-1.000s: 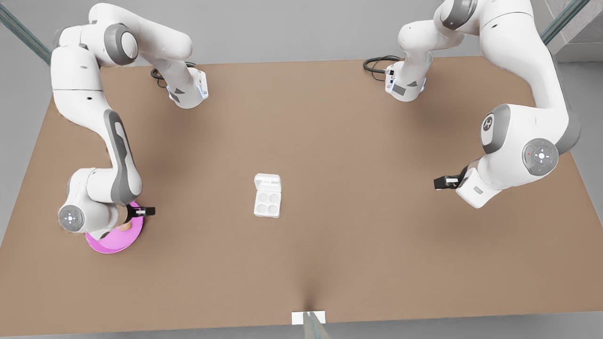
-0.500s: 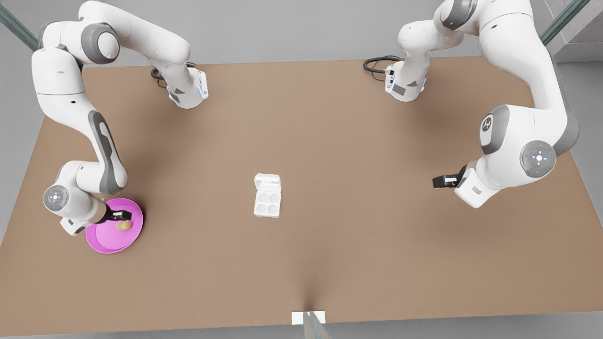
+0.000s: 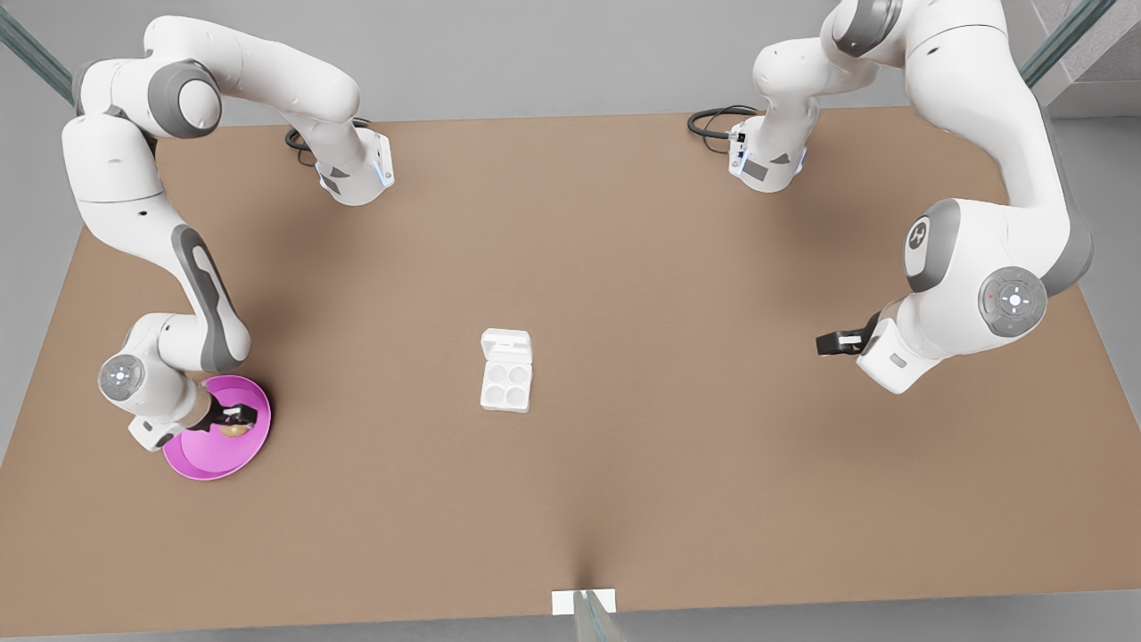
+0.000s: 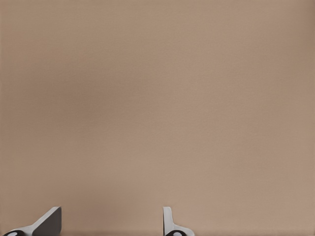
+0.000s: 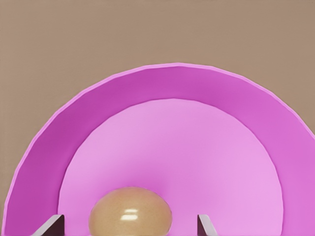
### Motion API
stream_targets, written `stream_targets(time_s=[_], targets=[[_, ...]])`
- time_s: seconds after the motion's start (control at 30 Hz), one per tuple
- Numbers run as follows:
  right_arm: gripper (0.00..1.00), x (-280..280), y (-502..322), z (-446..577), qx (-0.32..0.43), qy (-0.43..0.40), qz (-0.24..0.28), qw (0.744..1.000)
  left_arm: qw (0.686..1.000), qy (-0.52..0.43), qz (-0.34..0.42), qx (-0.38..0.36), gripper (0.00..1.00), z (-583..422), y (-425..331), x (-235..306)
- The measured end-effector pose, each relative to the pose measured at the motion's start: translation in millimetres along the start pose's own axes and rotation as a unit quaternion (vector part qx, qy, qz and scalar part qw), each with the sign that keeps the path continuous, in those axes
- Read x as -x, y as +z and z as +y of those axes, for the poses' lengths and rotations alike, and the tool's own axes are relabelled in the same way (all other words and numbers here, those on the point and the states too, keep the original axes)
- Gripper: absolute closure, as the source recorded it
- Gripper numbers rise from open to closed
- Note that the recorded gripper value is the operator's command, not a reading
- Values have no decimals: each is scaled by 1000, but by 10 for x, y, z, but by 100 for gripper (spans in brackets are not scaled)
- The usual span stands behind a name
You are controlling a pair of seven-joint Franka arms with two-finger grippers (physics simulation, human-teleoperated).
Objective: Pack egg into the box and close the box lid
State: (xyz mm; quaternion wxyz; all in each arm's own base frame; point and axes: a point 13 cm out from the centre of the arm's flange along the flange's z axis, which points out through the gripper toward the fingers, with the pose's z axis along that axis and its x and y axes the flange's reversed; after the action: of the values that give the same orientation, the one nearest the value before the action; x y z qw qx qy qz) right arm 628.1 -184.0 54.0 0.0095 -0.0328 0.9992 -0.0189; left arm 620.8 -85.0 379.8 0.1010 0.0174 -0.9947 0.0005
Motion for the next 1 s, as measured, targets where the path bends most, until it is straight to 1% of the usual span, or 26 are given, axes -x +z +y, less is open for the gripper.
stream_targets(time_s=[0.13,0.17,0.2,0.23,0.47,0.5,0.57,0.63,0.77,0.87,0.93,1.0], targets=[[0,-8,78,-11,3,-1,-2,1000,1000,-1,0,0,0,8,0,1],[2,-5,86,-6,3,-2,-3,1000,1000,-1,0,0,0,8,0,1],[20,1,89,0,4,-3,-4,1000,1000,-2,0,0,0,9,0,1],[22,10,90,16,5,-4,-5,1000,1000,-2,0,0,0,8,0,1],[22,18,132,41,15,-4,-10,1000,1000,-3,0,0,0,16,0,2],[31,13,151,41,17,-4,-10,1000,1000,-3,0,0,0,17,0,2],[33,14,161,39,18,-3,-12,1000,1000,-3,0,0,0,17,0,2],[38,22,124,44,19,-4,-15,1000,1000,-4,0,0,0,17,0,2],[40,42,70,59,22,-7,-20,1000,1000,-4,0,0,0,19,0,2],[40,133,-188,139,17,-18,-28,999,1000,-4,0,0,0,17,0,1],[40,325,-479,475,15,-42,-37,998,1000,-4,0,0,0,17,0,1],[40,551,-779,1080,17,-73,-42,996,1000,-4,1,0,0,21,0,1]])
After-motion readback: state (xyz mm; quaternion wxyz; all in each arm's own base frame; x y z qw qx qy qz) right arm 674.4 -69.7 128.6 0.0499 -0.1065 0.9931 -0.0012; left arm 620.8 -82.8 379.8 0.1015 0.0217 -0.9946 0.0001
